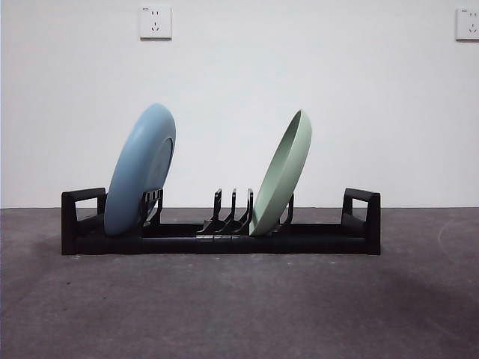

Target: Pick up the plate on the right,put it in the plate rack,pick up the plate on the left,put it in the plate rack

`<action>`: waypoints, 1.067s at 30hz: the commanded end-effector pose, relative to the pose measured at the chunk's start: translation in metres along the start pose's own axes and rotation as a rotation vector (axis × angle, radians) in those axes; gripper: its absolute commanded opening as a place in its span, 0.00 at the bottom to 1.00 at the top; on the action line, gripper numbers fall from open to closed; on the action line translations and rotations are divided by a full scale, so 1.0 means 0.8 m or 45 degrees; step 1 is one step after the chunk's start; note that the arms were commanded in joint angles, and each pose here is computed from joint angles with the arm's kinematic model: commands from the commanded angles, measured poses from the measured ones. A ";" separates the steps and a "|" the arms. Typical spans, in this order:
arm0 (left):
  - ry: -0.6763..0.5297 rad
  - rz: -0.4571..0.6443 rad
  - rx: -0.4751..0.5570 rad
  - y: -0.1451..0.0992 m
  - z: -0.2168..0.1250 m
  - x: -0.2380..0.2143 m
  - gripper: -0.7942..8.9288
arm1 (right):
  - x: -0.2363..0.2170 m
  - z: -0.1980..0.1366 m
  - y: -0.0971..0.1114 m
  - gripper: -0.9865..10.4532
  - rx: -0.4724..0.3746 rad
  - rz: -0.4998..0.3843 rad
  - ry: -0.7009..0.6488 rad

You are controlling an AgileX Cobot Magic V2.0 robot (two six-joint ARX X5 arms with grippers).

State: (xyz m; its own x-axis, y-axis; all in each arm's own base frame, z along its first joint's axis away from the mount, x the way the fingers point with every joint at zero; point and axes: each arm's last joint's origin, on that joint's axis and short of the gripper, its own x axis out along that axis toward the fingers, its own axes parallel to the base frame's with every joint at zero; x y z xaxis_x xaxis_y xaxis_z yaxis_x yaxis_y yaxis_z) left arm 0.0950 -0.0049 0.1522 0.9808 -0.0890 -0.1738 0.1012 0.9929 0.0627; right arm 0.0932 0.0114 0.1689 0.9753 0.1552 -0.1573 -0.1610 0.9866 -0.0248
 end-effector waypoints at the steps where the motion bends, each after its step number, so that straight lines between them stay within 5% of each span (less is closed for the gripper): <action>1: 0.012 0.006 -0.013 0.000 -0.006 0.002 0.08 | 0.003 -0.012 0.000 0.09 0.050 0.001 -0.004; 32: 0.012 0.006 -0.013 0.000 -0.006 0.002 0.08 | 0.006 -0.025 0.000 0.09 0.128 -0.007 0.024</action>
State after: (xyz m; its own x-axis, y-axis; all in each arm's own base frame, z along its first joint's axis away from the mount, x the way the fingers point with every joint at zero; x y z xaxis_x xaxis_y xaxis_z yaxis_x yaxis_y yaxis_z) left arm 0.0950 -0.0049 0.1522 0.9808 -0.0890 -0.1738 0.1011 0.9929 0.0623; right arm 0.0944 0.0114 0.1533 0.9742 0.1528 -0.1663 -0.1440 0.9875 0.0640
